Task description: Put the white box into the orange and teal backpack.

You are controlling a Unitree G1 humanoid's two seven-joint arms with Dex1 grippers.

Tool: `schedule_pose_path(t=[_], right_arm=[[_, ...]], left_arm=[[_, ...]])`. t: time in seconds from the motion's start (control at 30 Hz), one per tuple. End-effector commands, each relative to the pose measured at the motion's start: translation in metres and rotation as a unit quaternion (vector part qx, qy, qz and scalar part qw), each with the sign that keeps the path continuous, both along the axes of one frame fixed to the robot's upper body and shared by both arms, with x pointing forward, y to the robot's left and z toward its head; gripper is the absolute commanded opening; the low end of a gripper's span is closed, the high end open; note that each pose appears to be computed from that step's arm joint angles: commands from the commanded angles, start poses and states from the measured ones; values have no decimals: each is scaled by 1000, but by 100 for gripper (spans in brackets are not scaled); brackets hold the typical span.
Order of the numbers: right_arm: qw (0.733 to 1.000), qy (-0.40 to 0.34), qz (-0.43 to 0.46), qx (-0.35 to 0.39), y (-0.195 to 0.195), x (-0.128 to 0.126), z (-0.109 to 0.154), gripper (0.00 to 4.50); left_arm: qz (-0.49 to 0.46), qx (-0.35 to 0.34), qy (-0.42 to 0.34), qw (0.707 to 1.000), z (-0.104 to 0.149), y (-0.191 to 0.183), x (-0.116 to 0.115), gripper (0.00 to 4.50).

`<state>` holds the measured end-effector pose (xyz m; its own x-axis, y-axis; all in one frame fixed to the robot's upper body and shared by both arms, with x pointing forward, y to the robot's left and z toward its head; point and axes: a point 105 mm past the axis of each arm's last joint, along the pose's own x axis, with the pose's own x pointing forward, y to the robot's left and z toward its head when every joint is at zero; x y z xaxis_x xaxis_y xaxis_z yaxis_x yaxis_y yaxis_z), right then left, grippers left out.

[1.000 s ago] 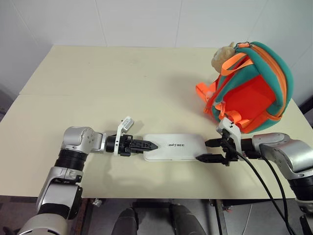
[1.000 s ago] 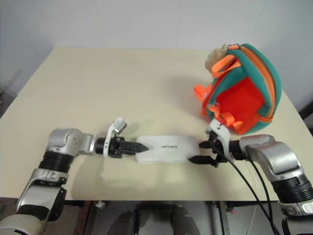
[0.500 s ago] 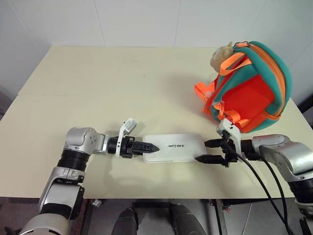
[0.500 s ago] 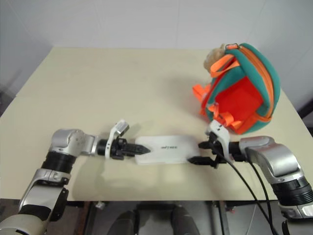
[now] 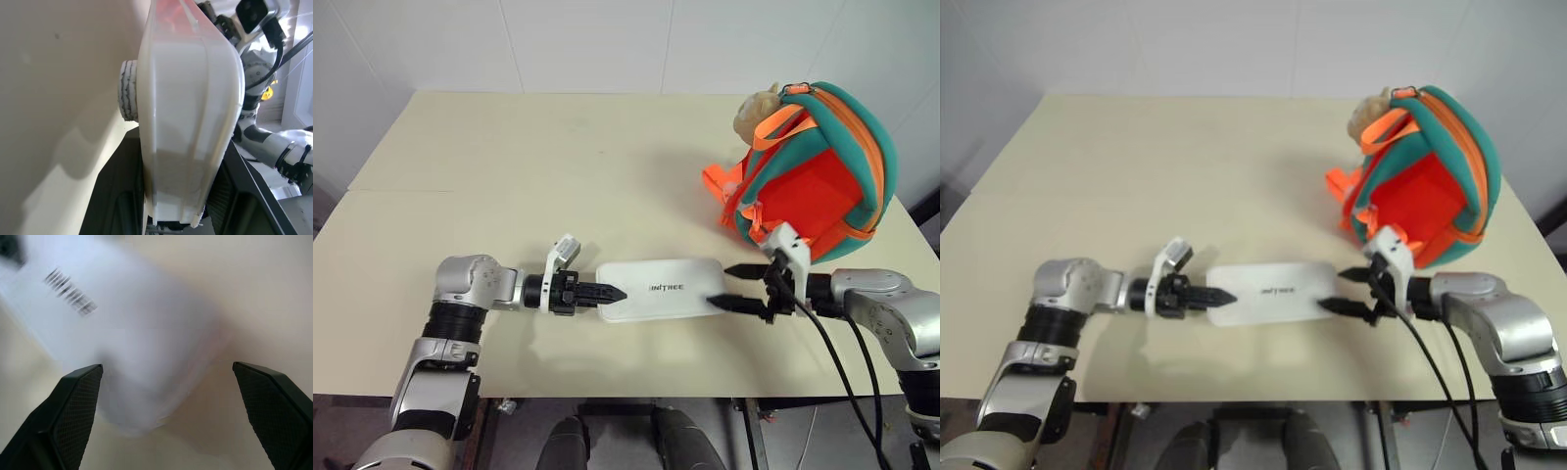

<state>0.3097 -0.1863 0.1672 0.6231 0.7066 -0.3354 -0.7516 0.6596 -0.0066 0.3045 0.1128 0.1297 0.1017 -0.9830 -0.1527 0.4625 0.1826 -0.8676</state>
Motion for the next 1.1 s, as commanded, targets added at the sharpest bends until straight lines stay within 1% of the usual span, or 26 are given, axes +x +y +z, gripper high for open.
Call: schedule_pose_path(t=[0.03,0.13,0.2,0.27,0.47,0.63,0.73,0.8,0.9,1.0,1.1], right_arm=[[994,-91,-65,10,-17,4,34,450],[986,-121,-113,16,-28,8,45,450],[972,-164,-165,18,-37,17,61,450],[963,-181,-199,30,-37,29,68,450],[948,-188,-251,46,-30,70,68,450],[944,-189,-259,83,-16,93,74,450],[941,-191,-265,86,-6,111,71,450],[933,-199,-288,87,-6,122,68,450],[925,-206,-304,99,-6,133,66,450],[921,-218,-303,110,1,140,64,386],[925,-223,-286,114,11,142,62,288]], left_arm=[[45,-17,-49,998,16,24,9,124],[73,1,-61,995,14,38,11,124],[98,34,-75,992,6,57,9,124],[110,53,-78,990,-1,67,3,124],[114,41,-88,989,1,61,-1,124],[121,35,-90,988,1,61,-6,124],[136,35,-90,986,-2,66,-9,124],[143,33,-91,985,-4,67,-10,124],[147,31,-92,984,-5,66,-11,124],[153,26,-93,983,-7,64,-13,124],[159,25,-93,983,-8,64,-14,124]])
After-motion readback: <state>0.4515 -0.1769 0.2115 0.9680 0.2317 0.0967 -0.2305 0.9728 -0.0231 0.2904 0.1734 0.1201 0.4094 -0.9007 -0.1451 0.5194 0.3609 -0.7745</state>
